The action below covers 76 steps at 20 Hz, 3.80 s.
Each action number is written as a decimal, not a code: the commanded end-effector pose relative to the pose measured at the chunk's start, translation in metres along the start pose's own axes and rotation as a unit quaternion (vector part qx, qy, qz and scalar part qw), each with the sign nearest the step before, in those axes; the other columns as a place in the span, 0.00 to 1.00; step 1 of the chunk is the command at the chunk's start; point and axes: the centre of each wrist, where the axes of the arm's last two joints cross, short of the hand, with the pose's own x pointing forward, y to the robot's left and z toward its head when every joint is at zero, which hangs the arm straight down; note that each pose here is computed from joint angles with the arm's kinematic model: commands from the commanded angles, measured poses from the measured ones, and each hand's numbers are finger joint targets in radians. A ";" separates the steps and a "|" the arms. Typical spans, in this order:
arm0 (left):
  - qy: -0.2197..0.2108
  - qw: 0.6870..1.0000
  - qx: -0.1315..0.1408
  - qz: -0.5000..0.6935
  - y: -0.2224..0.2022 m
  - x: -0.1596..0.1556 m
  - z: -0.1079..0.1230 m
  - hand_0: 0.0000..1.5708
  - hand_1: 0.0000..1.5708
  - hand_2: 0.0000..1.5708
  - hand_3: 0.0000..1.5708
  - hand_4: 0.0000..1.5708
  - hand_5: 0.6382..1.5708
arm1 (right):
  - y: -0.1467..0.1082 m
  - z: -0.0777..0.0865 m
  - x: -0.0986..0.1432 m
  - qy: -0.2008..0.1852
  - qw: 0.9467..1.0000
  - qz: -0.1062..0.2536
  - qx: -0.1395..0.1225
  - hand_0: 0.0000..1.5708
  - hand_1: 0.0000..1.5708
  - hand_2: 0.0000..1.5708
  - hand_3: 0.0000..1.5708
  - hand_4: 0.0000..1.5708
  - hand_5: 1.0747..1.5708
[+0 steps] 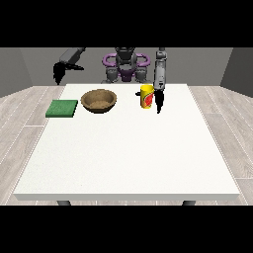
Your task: Pick the cup and pour the ball into the bowl, then pick the bowl and place it on the pad
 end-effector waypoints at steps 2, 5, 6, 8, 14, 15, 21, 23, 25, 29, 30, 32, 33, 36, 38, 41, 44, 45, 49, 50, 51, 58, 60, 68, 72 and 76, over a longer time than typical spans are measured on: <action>-0.016 0.997 -0.010 -0.081 -0.014 -0.008 0.010 0.65 0.65 0.70 0.57 0.93 0.15 | 0.002 -0.013 0.015 -0.006 1.000 0.010 0.029 0.00 0.00 0.00 0.00 0.00 1.00; -0.036 0.988 0.005 -0.152 -0.024 -0.010 0.027 0.83 0.83 1.00 1.00 0.91 0.66 | -0.017 -0.018 0.014 -0.021 0.999 0.006 0.023 0.00 0.00 0.00 0.00 0.00 1.00; -0.041 0.987 0.012 -0.153 -0.019 -0.012 0.030 0.84 0.84 1.00 1.00 0.93 0.65 | -0.025 -0.020 0.021 -0.042 0.999 0.010 0.004 0.00 0.00 0.00 0.00 0.00 1.00; -0.023 0.985 0.033 -0.167 -0.021 -0.011 0.026 0.84 0.84 1.00 1.00 0.94 0.66 | -0.011 -0.017 0.021 -0.019 0.999 0.009 0.038 0.00 0.00 0.00 0.00 0.00 1.00; 0.031 0.970 -0.052 -0.236 -0.007 -0.003 0.022 0.85 0.85 1.00 1.00 0.98 0.71 | -0.040 0.030 -0.023 0.092 0.995 0.000 -0.031 0.00 0.00 0.00 0.00 0.00 1.00; 0.021 0.960 -0.060 -0.274 0.005 0.002 0.007 0.86 0.86 1.00 1.00 0.99 0.72 | -0.043 0.015 -0.012 0.099 0.994 0.013 -0.034 0.00 0.00 0.00 0.00 0.00 1.00; 0.020 0.906 -0.053 -0.419 0.078 0.062 -0.097 0.93 0.93 1.00 1.00 1.00 0.71 | -0.039 0.018 -0.022 0.113 0.993 -0.003 -0.037 0.00 0.00 0.00 0.00 0.00 1.00; 0.031 0.898 -0.057 -0.435 0.048 0.058 -0.098 0.93 0.93 1.00 1.00 1.00 0.70 | -0.037 0.020 -0.023 0.115 0.993 -0.008 -0.020 0.00 0.00 0.00 0.00 0.00 0.99; 0.027 0.888 -0.066 -0.455 0.019 0.071 -0.115 0.95 0.95 1.00 1.00 1.00 0.68 | -0.060 0.021 -0.022 0.120 0.992 -0.007 -0.039 0.00 0.00 0.00 0.00 0.00 1.00; 0.012 0.860 -0.074 -0.506 -0.013 0.080 -0.124 0.95 0.95 1.00 1.00 0.96 0.67 | -0.045 0.015 -0.028 0.124 0.992 -0.005 -0.030 0.00 0.00 0.00 0.00 0.00 1.00; 0.012 0.859 -0.080 -0.505 -0.016 0.088 -0.131 0.95 0.95 1.00 1.00 0.96 0.67 | -0.049 0.036 -0.041 0.115 0.993 -0.007 -0.033 0.00 0.00 0.00 0.00 0.00 0.99; 0.005 0.857 -0.081 -0.509 -0.016 0.082 -0.121 0.95 0.95 1.00 1.00 0.96 0.67 | -0.065 0.046 -0.038 0.106 0.994 -0.013 -0.039 0.00 0.00 0.00 0.00 0.00 1.00; 0.017 0.855 -0.089 -0.510 -0.021 0.088 -0.126 0.95 0.95 1.00 1.00 0.96 0.67 | -0.077 0.046 -0.033 0.114 0.992 -0.013 -0.044 0.00 0.00 0.00 0.00 0.00 1.00; 0.007 0.830 -0.067 -0.553 -0.036 0.101 -0.143 0.96 0.96 1.00 1.00 0.96 0.65 | -0.062 0.031 -0.030 0.106 0.994 -0.012 -0.008 0.00 0.00 0.00 0.00 0.00 1.00; -0.006 0.802 -0.115 -0.586 -0.082 0.079 -0.106 0.97 0.97 1.00 1.00 1.00 0.61 | -0.049 0.041 -0.047 0.152 0.988 -0.019 -0.034 0.00 0.00 0.00 0.00 0.00 1.00; -0.067 0.749 -0.126 -0.647 -0.092 0.108 -0.136 0.99 0.99 1.00 1.00 1.00 0.61 | -0.064 0.038 -0.043 0.140 0.989 -0.018 -0.041 0.00 0.00 0.00 0.00 0.00 1.00; -0.089 0.698 -0.145 -0.696 -0.110 0.106 -0.130 0.98 0.98 1.00 1.00 0.95 0.75 | -0.067 0.046 -0.045 0.146 0.989 -0.016 -0.030 0.00 0.00 0.00 0.00 0.00 1.00; -0.117 0.686 -0.152 -0.702 -0.125 0.099 -0.115 0.96 0.96 1.00 1.00 0.90 0.79 | -0.073 0.036 -0.038 0.125 0.991 -0.021 -0.044 0.00 0.00 0.00 0.00 0.00 1.00; -0.152 0.602 -0.224 -0.751 -0.162 0.097 -0.093 0.94 0.94 1.00 1.00 1.00 0.49 | -0.088 0.037 -0.032 0.142 0.989 -0.020 -0.030 0.00 0.00 0.00 0.00 0.00 1.00; -0.139 0.591 -0.221 -0.764 -0.161 0.105 -0.106 0.95 0.95 1.00 1.00 1.00 0.45 | -0.070 0.038 -0.040 0.137 0.990 -0.023 -0.018 0.00 0.00 0.00 0.00 0.00 1.00; -0.177 0.564 -0.235 -0.772 -0.180 0.111 -0.099 0.95 0.95 1.00 1.00 1.00 0.41 | -0.072 0.036 -0.044 0.128 0.991 -0.037 -0.028 0.00 0.00 0.00 0.00 0.00 1.00; -0.241 0.370 -0.245 -0.863 -0.183 0.084 -0.072 0.94 0.94 1.00 1.00 0.94 0.64 | -0.064 0.013 -0.035 0.131 0.991 -0.032 -0.013 0.00 0.00 0.00 0.00 0.00 1.00; -0.258 0.348 -0.245 -0.867 -0.181 0.104 -0.098 0.93 0.93 1.00 1.00 0.96 0.58 | -0.077 0.027 -0.037 0.125 0.991 -0.026 -0.027 0.00 0.00 0.00 0.00 0.00 1.00; -0.227 0.414 -0.270 -0.839 -0.168 0.108 -0.103 0.92 0.92 1.00 1.00 0.98 0.53 | -0.074 0.051 -0.048 0.184 0.981 -0.037 -0.038 0.00 0.00 0.00 0.00 0.00 1.00; -0.050 0.697 -0.151 -0.699 -0.144 0.115 -0.116 0.83 0.83 1.00 1.00 1.00 0.59 | -0.090 0.063 -0.040 0.174 0.983 -0.030 -0.056 0.00 0.00 0.00 0.00 0.00 1.00; 0.018 0.835 -0.085 -0.543 -0.130 0.115 -0.111 0.65 0.65 0.80 0.60 0.89 0.71 | -0.074 0.062 -0.050 0.182 0.980 -0.035 -0.075 0.00 0.00 0.00 0.00 0.14 0.99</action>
